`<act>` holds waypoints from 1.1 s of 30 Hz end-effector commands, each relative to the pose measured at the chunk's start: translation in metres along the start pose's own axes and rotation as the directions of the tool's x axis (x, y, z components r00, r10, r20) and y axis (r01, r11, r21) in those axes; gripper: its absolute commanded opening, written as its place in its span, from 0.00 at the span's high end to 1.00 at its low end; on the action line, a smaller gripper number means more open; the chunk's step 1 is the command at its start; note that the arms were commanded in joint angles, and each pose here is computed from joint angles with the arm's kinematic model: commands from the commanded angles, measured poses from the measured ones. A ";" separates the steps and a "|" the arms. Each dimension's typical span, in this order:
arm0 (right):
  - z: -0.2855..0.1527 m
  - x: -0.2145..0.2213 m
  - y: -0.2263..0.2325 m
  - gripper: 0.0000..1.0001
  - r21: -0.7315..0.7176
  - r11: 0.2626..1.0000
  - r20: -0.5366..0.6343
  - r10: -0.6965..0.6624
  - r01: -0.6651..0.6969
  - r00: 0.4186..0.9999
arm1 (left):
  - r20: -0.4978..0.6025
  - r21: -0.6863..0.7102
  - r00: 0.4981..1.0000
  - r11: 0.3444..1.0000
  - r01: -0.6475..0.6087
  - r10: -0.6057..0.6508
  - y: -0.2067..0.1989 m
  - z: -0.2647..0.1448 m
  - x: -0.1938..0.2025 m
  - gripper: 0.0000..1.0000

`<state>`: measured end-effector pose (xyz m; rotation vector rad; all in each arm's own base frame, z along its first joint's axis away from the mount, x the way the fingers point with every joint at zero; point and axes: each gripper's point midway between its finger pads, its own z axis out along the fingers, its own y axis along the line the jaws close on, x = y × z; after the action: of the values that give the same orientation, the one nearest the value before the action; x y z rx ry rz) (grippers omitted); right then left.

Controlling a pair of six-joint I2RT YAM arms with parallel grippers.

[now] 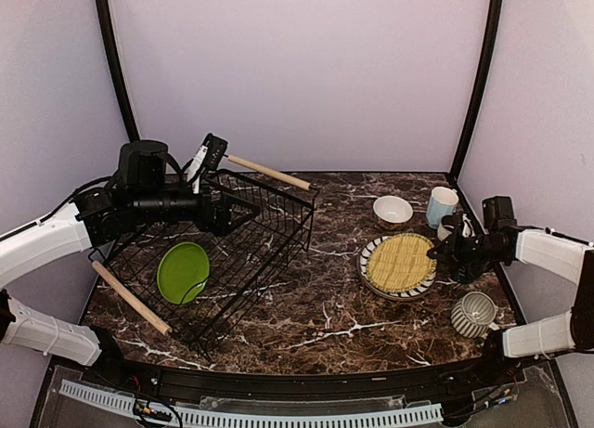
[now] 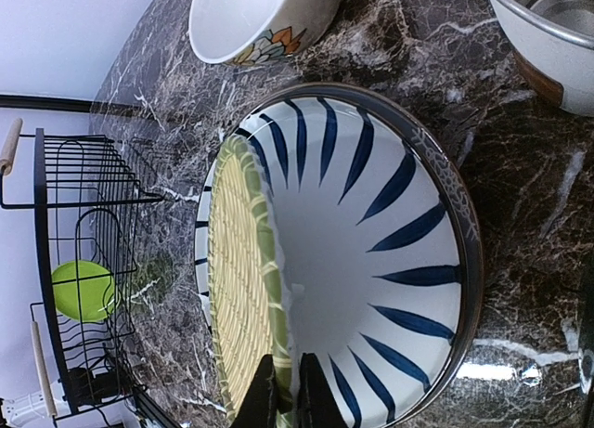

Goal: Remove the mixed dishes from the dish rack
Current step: Place the plate with another plate.

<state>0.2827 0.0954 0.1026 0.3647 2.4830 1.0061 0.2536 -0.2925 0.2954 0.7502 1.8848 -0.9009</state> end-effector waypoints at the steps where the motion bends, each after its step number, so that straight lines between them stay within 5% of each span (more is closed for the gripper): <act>1: 0.004 -0.008 0.004 1.00 -0.042 0.999 0.023 -0.033 0.034 0.999 | 0.010 -0.005 1.000 1.000 -0.022 0.022 -0.005 -0.011 -0.006 0.01; 21: 0.011 0.001 -0.001 0.28 0.124 0.988 -0.030 -0.093 0.096 0.995 | -0.014 -0.169 0.999 0.985 -0.040 0.038 0.021 -0.021 -0.004 0.01; 33: -0.004 0.002 0.005 0.14 0.280 0.943 -0.059 -0.168 0.178 0.984 | -0.070 -0.258 0.996 0.964 -0.064 0.047 0.035 -0.029 0.005 0.01</act>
<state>0.2828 0.1051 0.1022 0.2252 2.6227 0.6991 0.2695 -0.2581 0.2825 0.6686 1.9850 -0.6364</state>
